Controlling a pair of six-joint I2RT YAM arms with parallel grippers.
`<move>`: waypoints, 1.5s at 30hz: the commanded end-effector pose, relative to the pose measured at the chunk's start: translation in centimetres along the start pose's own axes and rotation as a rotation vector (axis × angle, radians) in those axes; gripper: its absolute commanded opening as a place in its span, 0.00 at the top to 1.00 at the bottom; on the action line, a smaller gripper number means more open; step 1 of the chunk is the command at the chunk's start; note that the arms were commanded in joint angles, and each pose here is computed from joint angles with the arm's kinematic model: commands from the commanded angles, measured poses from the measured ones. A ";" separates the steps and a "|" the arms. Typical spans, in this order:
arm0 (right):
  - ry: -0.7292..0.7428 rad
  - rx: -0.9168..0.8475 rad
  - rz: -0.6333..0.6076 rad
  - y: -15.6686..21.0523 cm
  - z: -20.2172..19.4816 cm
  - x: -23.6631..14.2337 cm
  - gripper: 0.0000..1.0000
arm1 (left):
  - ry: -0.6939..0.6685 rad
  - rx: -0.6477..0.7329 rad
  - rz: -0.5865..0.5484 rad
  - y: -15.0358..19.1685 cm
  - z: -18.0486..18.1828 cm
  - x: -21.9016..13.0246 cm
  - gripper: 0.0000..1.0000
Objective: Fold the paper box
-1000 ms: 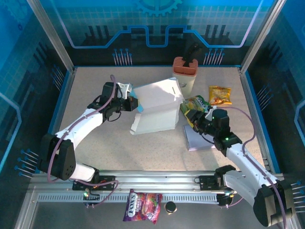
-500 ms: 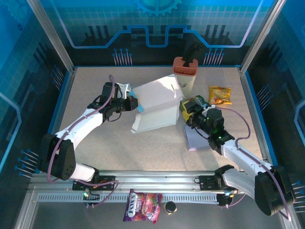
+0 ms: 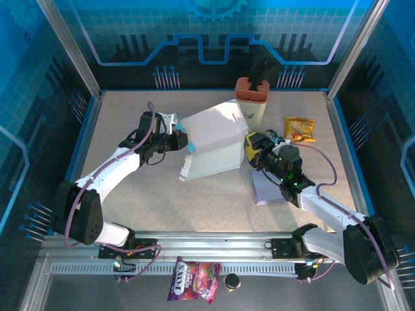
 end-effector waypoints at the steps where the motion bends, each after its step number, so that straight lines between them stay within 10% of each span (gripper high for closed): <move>1: -0.087 -0.021 0.005 0.5 2.8 0.7 0.39 | 0.026 -0.027 0.005 0.1 -0.1 -0.1 1.00; 15: -0.061 -0.051 0.040 1.3 2.4 1.0 0.39 | 0.016 -0.038 -0.004 0.1 0.0 -0.3 1.00; 29: -0.046 -0.637 0.324 -0.7 10.6 -5.7 0.45 | 0.063 -0.012 0.011 -1.5 0.3 -1.3 1.00; 45: -0.169 -1.098 0.674 -0.5 13.1 1.7 0.52 | 0.148 0.025 0.089 -1.4 -1.0 -1.4 1.00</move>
Point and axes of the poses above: each hand's point on the last joint's axis, 136 mm out from that joint toward the fingers, its own x axis out along the fingers, its own z axis along the line the jaws close on, y = z × x, the point moved 4 cm from there along -x, back along the fingers, and after that the axes turned 1 degree about -x, right-handed, at the moved point
